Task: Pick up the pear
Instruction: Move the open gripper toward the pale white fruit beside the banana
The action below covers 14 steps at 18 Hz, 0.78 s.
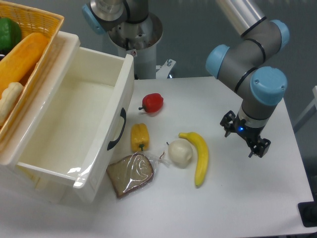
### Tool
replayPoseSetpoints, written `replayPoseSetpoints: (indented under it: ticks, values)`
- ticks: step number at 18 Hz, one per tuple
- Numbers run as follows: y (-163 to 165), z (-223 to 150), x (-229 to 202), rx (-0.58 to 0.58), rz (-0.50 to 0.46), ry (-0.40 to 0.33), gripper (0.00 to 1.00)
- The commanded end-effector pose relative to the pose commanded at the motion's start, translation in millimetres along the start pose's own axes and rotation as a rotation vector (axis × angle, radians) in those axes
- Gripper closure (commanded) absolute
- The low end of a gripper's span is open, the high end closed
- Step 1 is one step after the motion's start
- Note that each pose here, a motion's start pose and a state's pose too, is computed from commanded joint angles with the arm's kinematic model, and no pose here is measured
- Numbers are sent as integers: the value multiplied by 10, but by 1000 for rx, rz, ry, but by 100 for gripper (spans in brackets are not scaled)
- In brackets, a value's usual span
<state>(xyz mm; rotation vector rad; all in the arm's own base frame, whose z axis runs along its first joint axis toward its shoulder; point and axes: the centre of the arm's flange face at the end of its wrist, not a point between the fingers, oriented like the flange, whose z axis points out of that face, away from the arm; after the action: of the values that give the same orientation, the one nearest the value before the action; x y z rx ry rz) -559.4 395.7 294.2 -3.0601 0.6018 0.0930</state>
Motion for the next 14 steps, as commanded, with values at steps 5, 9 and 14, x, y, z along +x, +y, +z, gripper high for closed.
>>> replayPoseSetpoints:
  ticks: [5, 9, 14]
  values:
    - [-3, 7, 35, 4, -41, 5, 0]
    - [-63, -36, 168, 7, -156, 10, 0]
    - [-92, 68, 490, 12, -260, 60, 0]
